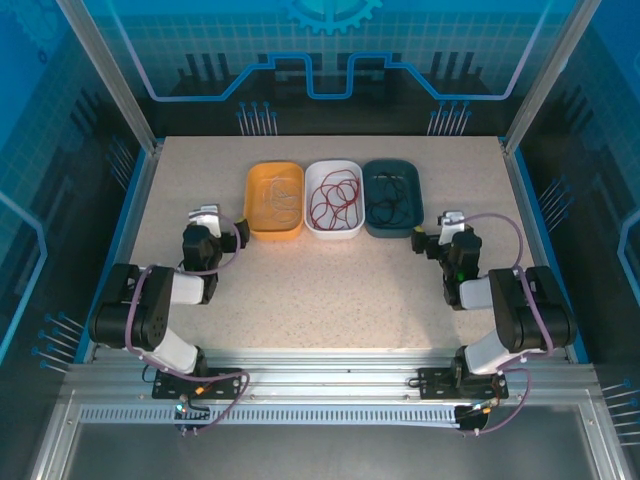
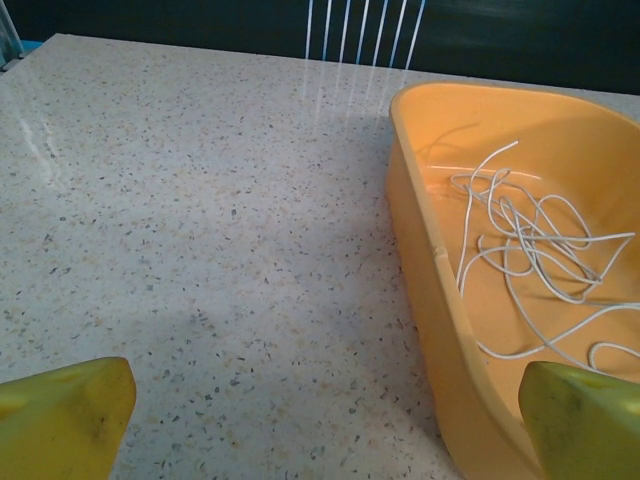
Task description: Untangle the cables
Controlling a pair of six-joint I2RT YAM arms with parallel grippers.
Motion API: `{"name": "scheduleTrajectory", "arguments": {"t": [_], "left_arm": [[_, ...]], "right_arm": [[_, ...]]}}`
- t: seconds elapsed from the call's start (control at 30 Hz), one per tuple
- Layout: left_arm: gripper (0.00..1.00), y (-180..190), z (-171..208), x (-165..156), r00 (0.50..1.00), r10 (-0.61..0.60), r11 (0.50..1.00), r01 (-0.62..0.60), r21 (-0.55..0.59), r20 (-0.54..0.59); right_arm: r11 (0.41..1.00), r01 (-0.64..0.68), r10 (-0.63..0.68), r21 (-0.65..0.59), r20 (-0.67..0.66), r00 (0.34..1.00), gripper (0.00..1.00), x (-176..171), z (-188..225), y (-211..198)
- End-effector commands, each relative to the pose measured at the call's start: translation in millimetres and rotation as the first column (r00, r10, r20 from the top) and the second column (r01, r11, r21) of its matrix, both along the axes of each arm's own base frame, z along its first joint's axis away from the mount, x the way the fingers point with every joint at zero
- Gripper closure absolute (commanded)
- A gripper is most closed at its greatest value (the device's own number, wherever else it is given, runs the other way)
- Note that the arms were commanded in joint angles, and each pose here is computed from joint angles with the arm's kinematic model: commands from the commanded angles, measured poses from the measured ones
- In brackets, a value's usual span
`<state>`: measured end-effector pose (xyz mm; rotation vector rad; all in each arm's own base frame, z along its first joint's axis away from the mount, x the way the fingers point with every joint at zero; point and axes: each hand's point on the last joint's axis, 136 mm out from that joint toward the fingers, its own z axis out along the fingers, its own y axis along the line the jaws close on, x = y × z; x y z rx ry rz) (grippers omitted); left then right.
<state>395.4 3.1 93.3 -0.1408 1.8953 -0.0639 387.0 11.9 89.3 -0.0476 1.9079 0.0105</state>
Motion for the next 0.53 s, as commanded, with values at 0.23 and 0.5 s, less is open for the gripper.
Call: {"name": "scheduleTrajectory", "arguments": {"t": [0.23, 0.5], "left_arm": [[0.01, -9.7, 2.2, 3.4, 0.997, -0.076, 0.997, 0.076, 0.018, -0.004], [0.01, -9.8, 2.6, 3.7, 0.997, -0.076, 0.997, 0.076, 0.017, -0.003]], "right_arm": [[0.996, -0.089, 0.088, 0.016, 0.026, 0.996, 0.0, 8.5, 10.8, 11.3], [0.996, -0.086, 0.086, 0.012, 0.024, 0.996, 0.0, 8.6, 10.4, 11.1]]}}
